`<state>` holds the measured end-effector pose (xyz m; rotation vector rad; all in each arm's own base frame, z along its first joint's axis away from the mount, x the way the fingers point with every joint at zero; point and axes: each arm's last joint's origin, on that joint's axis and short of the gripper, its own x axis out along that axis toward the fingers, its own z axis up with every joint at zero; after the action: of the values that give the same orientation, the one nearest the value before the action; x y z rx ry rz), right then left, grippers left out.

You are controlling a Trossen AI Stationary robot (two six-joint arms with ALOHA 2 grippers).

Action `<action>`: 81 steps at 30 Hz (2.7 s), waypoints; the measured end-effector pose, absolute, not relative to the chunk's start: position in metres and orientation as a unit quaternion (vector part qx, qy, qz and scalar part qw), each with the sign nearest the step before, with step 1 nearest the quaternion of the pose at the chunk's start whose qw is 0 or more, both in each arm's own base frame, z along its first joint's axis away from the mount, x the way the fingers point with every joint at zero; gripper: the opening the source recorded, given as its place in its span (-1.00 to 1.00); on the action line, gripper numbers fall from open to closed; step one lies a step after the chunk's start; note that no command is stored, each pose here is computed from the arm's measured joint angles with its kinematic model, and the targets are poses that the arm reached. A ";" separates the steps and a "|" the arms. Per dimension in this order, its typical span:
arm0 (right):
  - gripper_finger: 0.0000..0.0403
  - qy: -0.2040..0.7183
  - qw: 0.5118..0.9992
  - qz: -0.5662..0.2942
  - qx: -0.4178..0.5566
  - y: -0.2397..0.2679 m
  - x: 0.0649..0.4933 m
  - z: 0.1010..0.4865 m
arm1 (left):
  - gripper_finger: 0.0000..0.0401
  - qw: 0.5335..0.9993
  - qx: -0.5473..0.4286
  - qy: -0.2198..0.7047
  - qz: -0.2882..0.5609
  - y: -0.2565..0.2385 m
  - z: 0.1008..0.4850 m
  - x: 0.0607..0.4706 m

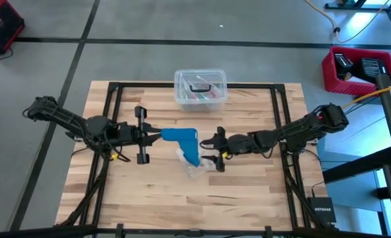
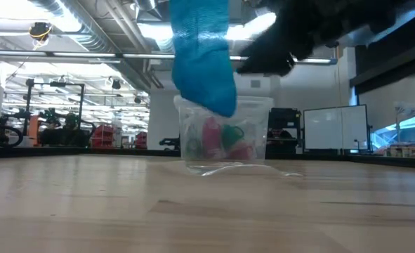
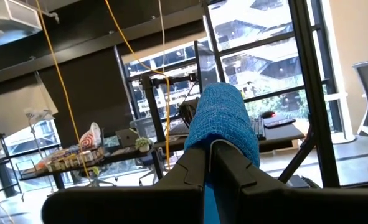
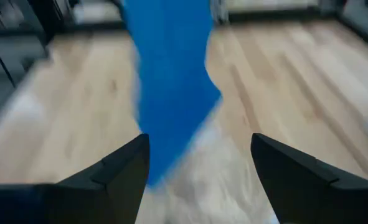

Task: Roll bandage
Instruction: Roll the blue bandage

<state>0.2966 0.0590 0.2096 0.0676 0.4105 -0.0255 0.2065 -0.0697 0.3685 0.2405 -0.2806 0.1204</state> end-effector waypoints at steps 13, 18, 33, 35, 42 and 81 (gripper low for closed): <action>0.37 0.105 0.994 -0.025 0.030 0.066 0.325 0.189 | -0.99 0.980 0.116 -0.147 0.061 -0.070 0.370 0.206; 0.19 0.069 0.997 -0.017 -0.004 0.063 0.335 0.181 | -0.99 0.979 0.118 -0.154 0.063 -0.069 0.372 0.205; -0.91 0.060 0.997 0.033 -0.041 0.083 0.333 0.175 | -0.99 0.969 0.133 -0.186 0.097 -0.067 0.380 0.202; -0.94 0.057 0.997 0.031 -0.050 0.093 0.330 0.177 | -0.99 0.961 0.147 -0.194 0.130 -0.065 0.383 0.200; -0.97 0.036 0.997 0.046 -0.057 0.124 0.315 0.192 | -0.99 0.926 0.234 -0.181 0.234 -0.055 0.393 0.189; -0.98 -0.034 0.990 -0.071 -0.119 0.131 0.297 0.474 | -0.99 0.940 0.269 0.209 -0.026 -0.136 0.244 0.247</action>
<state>0.2970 0.1309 0.4740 -0.2381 -0.0673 -0.1419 0.2474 -0.1360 0.2441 0.5485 0.4275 -0.0539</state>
